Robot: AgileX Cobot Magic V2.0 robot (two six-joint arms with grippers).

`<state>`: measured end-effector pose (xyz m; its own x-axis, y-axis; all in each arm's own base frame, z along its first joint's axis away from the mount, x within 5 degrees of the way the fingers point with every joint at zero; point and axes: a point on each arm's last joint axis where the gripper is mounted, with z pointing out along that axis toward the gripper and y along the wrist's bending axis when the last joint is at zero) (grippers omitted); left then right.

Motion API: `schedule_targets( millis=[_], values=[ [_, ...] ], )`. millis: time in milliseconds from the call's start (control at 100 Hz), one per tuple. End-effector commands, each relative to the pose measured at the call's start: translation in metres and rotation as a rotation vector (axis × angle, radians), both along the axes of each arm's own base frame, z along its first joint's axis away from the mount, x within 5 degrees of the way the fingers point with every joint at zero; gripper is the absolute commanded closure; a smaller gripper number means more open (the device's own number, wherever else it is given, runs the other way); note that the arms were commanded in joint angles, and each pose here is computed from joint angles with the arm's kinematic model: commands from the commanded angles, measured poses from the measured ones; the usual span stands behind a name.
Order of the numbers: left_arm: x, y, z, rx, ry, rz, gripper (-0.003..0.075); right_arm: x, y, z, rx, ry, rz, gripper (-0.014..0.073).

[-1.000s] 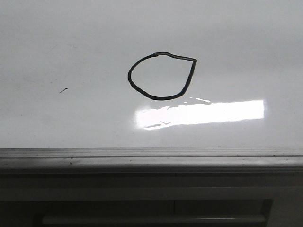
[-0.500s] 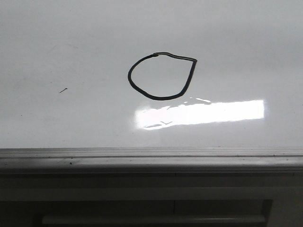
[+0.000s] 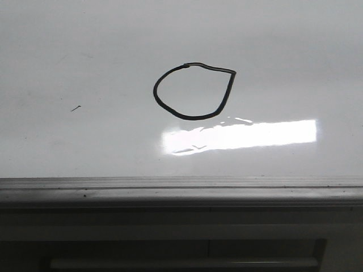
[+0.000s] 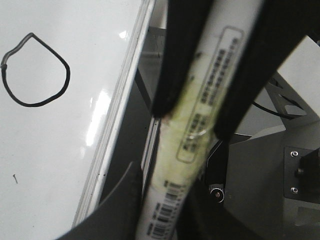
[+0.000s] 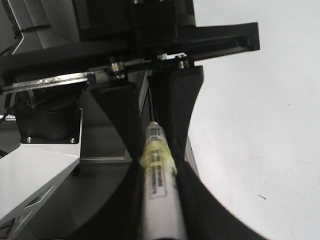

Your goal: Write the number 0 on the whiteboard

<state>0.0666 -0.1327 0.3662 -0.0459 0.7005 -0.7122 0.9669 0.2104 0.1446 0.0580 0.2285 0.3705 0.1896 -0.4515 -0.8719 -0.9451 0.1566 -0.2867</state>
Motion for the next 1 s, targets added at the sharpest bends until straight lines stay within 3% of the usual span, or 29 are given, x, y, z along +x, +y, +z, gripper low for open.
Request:
schedule_targets(
  millis=[0, 80, 150, 340, 410, 460, 620, 770, 840, 970, 990],
  values=[
    [0.006, -0.006, 0.024, -0.205, -0.057, 0.074, 0.0740, -0.003, -0.002, 0.013, 0.063, 0.011, 0.008, 0.0654],
    [0.006, -0.006, 0.024, -0.205, -0.057, 0.074, 0.0740, -0.003, -0.002, 0.013, 0.064, 0.013, 0.007, 0.0636],
    [0.006, -0.006, 0.024, -0.205, -0.057, 0.074, 0.0740, -0.003, -0.002, 0.013, 0.064, 0.013, 0.007, 0.0558],
    [0.008, -0.007, 0.019, -0.220, -0.043, 0.094, 0.0740, 0.006, -0.008, 0.017, 0.080, 0.007, -0.035, 0.0120],
    [0.009, -0.009, 0.013, -0.239, -0.023, 0.120, 0.0740, 0.011, -0.017, 0.025, 0.109, -0.004, -0.069, 0.0035],
    [0.011, -0.011, 0.007, -0.257, -0.006, 0.144, 0.0740, 0.016, -0.026, 0.032, 0.135, -0.022, -0.100, 0.0020],
    [0.019, -0.018, -0.015, -0.395, 0.045, 0.252, 0.0740, 0.025, -0.070, 0.054, 0.217, -0.066, -0.231, 0.0025],
    [0.031, -0.019, -0.037, -0.559, 0.089, 0.384, 0.0740, 0.023, -0.119, 0.061, 0.196, -0.070, -0.382, 0.0070],
    [0.041, -0.017, -0.046, -0.620, 0.108, 0.463, 0.0740, 0.017, -0.138, 0.059, 0.164, -0.049, -0.435, 0.0202],
    [0.063, -0.007, -0.056, -0.668, 0.138, 0.634, 0.0740, 0.005, -0.159, 0.048, 0.088, 0.000, -0.471, 0.0652],
    [0.067, -0.005, -0.058, -0.666, 0.139, 0.658, 0.0740, 0.003, -0.161, 0.045, 0.083, 0.011, -0.474, 0.0666]
  ],
)
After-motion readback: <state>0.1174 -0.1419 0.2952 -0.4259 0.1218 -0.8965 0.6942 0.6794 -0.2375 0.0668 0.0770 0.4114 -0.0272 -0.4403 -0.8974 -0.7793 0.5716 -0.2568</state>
